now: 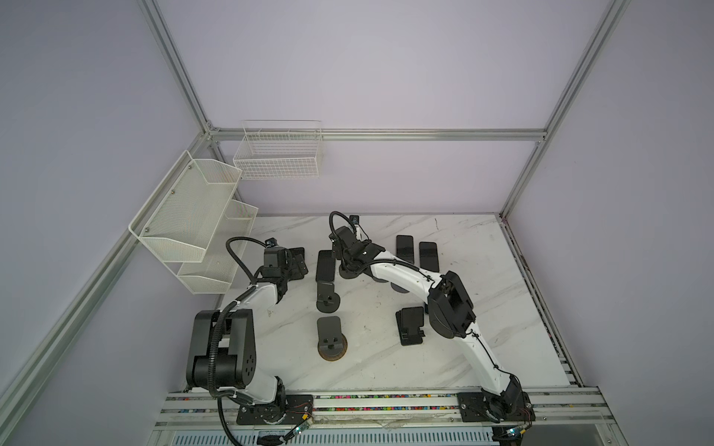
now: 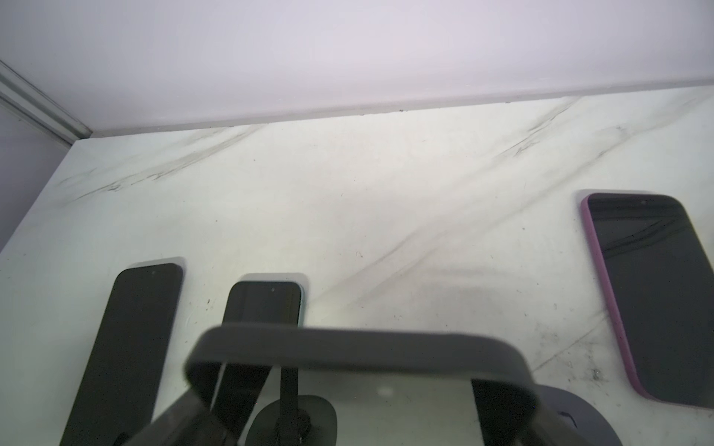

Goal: Remove the phone from the phone stand

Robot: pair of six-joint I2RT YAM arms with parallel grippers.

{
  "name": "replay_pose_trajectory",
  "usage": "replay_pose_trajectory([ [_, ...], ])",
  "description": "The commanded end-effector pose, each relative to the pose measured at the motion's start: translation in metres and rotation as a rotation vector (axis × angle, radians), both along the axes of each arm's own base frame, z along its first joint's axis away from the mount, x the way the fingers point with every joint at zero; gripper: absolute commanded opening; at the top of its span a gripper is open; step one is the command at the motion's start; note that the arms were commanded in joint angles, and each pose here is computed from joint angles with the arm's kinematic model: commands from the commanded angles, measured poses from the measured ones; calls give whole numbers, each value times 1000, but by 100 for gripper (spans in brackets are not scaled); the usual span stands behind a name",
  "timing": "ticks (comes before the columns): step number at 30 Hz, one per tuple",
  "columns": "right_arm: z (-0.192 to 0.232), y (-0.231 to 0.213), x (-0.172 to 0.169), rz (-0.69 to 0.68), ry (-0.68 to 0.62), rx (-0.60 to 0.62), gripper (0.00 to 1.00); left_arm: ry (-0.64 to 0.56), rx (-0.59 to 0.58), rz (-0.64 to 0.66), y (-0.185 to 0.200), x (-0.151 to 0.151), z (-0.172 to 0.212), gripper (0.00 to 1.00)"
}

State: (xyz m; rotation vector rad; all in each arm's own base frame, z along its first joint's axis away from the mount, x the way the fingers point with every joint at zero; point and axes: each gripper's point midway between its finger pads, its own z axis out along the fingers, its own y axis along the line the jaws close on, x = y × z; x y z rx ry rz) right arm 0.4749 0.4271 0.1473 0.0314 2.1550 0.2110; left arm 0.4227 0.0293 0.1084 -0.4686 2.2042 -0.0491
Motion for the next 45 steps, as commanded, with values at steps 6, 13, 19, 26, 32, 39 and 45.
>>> replay_pose_trajectory([
  [6, 11, -6, -6, -105, -100, -98, 77, -23, -9, 17, 4, 1, 5, 100],
  [13, 22, -2, -8, -90, -116, -79, 69, -23, -10, 13, 3, 2, 5, 100],
  [19, 38, 2, -11, -64, -126, -41, 65, -16, -11, 10, 2, 3, 4, 100],
  [26, 66, 3, -15, -30, -164, -5, 65, -15, -11, 10, 2, 3, 3, 100],
  [32, 85, 1, -14, 0, -204, -16, 65, -22, -11, 9, 2, 3, 4, 99],
  [39, 116, 1, -18, 42, -226, 34, 64, -37, -11, 10, 3, 1, 6, 100],
  [45, 144, -19, -16, 56, -274, 23, 64, -48, -11, 9, 2, -1, 8, 100],
])
